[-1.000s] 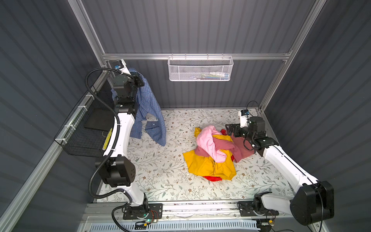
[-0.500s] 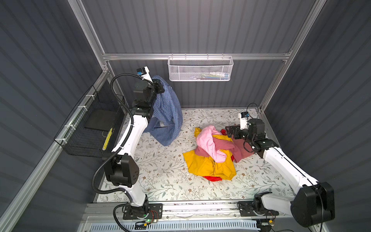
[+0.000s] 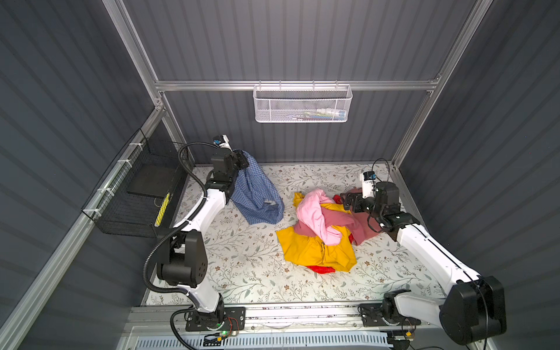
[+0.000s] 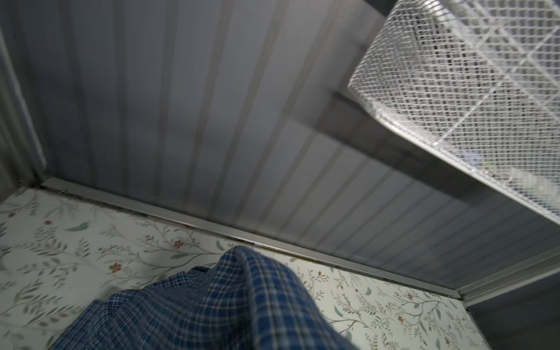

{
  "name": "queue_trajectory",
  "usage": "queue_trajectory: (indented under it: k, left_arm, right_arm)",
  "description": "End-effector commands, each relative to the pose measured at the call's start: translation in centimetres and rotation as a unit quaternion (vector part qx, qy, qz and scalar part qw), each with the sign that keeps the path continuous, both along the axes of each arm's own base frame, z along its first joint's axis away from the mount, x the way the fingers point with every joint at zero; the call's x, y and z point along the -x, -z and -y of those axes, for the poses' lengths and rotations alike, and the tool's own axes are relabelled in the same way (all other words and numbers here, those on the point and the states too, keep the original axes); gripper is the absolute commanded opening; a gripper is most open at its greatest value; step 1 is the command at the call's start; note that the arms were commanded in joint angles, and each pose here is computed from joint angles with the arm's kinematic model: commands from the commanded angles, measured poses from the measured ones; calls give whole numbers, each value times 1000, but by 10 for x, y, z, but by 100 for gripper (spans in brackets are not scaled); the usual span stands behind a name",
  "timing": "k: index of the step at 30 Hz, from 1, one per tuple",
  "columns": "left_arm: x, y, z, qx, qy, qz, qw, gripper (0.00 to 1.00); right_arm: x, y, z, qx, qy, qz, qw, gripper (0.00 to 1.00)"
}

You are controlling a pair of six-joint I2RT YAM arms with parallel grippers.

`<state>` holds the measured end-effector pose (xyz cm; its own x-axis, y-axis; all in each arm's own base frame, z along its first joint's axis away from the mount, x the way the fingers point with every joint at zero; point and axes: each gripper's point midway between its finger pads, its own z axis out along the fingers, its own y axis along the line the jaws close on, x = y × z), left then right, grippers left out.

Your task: Pick out a specific cloth from the pile

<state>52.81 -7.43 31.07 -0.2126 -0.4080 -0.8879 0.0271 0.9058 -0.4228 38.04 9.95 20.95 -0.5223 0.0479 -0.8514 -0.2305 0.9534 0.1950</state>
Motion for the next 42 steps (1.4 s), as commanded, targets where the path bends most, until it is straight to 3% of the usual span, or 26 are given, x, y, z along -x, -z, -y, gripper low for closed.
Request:
queue_trajectory:
  k: [1, 9, 16, 25, 31, 32, 33, 35, 38, 42]
  left_arm:
    - [15, -21, -31, 18, -41, 27, 999, 0]
    - [38, 43, -76, -6, -102, -51, 993, 0]
    - [53, 107, -91, -51, -124, -133, 982, 0]
    - [74, 180, -99, -78, -139, -254, 954, 0]
    - [88, 210, -105, -90, -151, -322, 930, 8]
    - [92, 215, -106, -90, -157, -330, 927, 12]
    - [96, 219, -108, -89, -163, -338, 923, 25]
    - [104, 223, -110, -93, -169, -351, 916, 32]
    - [114, 222, -114, -93, -180, -361, 910, 52]
    - [125, 205, -120, -94, -201, -344, 912, 75]
  right_arm:
    - [2, -1, 2, -5, 3, 5, 1000, 99]
    - [2, -1, 1, -7, 1, 4, 1000, 99]
    - [3, 0, 1, -8, 1, 4, 1000, 99]
    - [5, 2, 4, 0, 5, 4, 1000, 99]
    - [4, 4, 3, -3, 5, 1, 1000, 99]
    - [4, 5, 3, -4, 5, 1, 1000, 99]
    - [4, 4, 3, -4, 5, 1, 1000, 99]
    - [5, 5, 4, -2, 6, 2, 1000, 99]
    - [6, 6, 5, 2, 8, 2, 1000, 99]
    - [4, 6, 5, 2, 9, 2, 1000, 99]
